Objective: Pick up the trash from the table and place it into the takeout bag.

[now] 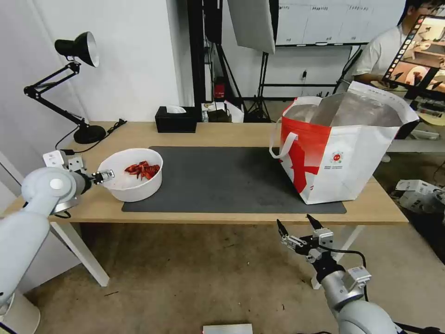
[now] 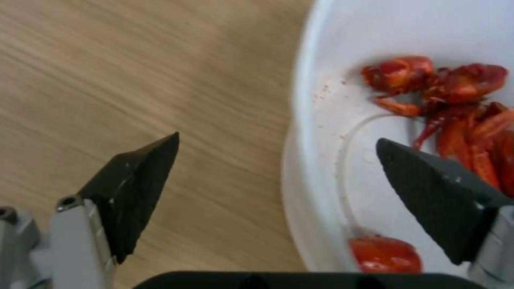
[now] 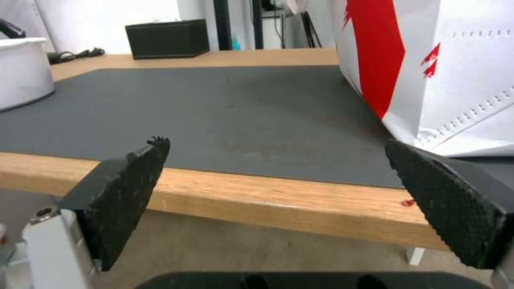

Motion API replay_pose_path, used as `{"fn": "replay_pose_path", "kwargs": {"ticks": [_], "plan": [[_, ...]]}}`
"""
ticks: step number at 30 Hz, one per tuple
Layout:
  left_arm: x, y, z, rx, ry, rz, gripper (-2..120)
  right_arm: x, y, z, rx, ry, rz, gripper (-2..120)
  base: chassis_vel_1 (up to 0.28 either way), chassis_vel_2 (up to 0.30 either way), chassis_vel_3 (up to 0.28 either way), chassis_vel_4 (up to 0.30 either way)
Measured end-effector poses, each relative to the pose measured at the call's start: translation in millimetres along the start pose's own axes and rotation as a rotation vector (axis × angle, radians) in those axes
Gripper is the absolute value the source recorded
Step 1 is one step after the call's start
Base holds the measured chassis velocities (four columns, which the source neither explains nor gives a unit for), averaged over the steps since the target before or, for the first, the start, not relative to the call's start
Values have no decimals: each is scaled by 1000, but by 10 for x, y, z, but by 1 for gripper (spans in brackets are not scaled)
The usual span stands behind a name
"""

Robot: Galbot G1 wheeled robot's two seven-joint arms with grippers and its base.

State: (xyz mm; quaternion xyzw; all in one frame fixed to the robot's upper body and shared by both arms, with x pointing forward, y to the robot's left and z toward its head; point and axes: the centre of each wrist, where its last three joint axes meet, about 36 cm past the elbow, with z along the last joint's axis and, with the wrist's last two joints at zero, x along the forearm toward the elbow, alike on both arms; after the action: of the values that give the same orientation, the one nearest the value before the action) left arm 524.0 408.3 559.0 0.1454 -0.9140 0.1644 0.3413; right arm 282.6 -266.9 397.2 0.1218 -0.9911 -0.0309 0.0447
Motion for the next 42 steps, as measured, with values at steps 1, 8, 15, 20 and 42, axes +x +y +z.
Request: {"fn": "replay_pose_path", "kwargs": {"ticks": [1,8,15,20,42], "plan": [[4,5,-7,13,2,8,91,0,0,0,0,0,0,100,0,0,0,0],[15,45,-31,39,-10,9,70,0,0,0,0,0,0,100,0,0,0,0],[26,70,-14,50,-16,13,41,0,0,0,0,0,0,100,0,0,0,0],[29,52,6,58,-20,23,28,0,0,0,0,0,0,100,0,0,0,0],[594,-420,-279,52,-250,322,0,0,0,0,0,0,0,100,0,0,0,0]]}}
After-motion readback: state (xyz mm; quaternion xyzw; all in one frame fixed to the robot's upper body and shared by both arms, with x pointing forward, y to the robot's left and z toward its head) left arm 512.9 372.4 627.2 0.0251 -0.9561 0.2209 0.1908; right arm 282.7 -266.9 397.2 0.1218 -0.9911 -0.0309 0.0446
